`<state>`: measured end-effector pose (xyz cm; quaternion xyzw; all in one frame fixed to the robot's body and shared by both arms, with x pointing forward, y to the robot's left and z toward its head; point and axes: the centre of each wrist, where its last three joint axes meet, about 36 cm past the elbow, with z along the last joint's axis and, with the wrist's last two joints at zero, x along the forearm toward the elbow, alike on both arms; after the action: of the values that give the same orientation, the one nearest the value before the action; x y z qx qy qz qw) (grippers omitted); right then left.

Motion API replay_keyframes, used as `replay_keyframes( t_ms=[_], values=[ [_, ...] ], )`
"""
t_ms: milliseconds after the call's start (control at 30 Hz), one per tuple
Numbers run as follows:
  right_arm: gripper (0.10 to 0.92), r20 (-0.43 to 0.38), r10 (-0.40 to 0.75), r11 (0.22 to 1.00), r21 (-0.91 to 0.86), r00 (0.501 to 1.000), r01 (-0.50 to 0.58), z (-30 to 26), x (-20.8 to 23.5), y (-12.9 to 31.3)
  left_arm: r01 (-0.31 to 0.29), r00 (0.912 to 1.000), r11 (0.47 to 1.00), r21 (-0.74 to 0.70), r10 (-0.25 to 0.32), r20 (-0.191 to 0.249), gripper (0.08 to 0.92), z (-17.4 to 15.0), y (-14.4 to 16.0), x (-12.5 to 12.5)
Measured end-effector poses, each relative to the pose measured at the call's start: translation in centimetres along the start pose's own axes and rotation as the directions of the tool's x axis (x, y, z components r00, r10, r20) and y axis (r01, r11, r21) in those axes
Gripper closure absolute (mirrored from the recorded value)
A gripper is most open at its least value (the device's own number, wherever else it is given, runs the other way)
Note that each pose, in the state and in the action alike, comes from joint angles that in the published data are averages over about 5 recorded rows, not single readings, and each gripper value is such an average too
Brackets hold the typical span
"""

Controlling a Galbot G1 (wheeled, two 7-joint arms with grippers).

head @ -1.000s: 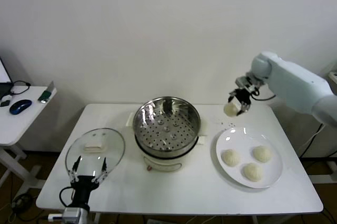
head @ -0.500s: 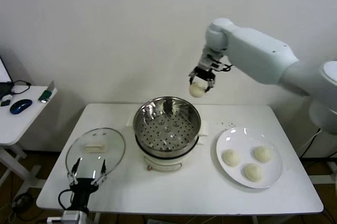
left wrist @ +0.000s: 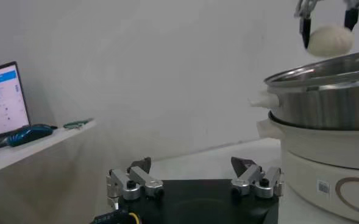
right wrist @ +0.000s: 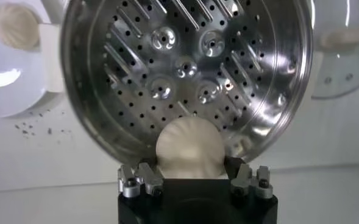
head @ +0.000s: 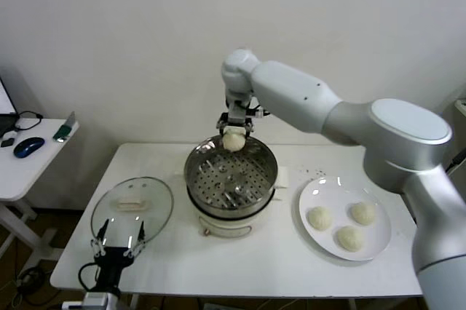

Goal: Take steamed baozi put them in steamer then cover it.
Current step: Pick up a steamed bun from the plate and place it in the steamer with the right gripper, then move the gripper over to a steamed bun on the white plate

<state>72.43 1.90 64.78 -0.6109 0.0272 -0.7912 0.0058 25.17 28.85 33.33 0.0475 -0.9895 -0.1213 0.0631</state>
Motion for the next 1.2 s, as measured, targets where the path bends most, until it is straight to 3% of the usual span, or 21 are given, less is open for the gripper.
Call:
replay_keyframes(
  t_ms=[567, 667, 833, 1200],
  values=[
    [0.303, 0.019, -0.051, 0.998, 0.032, 0.999, 0.051, -1.0, -5.3, -0.9, 0.005, 0.9999, 1.0, 0.004, -0.005, -0.011, 0.177, 0.6, 0.1, 0.0],
    [0.271, 0.018, -0.055, 0.998, 0.028, 0.998, 0.054, -1.0, -5.5, -0.8, 0.005, 0.9999, 1.0, 0.005, -0.005, -0.012, 0.177, 0.6, 0.1, 0.1],
    [0.205, 0.012, -0.053, 0.998, 0.032, 0.998, 0.053, -1.1, -5.3, -1.0, 0.005, 0.9999, 1.0, 0.005, -0.005, -0.013, 0.177, 0.6, 0.1, 0.1],
    [0.199, -0.012, -0.01, 1.0, -0.02, 1.0, 0.01, 0.0, -1.1, 0.4, 0.004, 1.0, 1.0, 0.002, -0.004, -0.008, 0.177, 0.3, 0.1, 0.3]
  ],
)
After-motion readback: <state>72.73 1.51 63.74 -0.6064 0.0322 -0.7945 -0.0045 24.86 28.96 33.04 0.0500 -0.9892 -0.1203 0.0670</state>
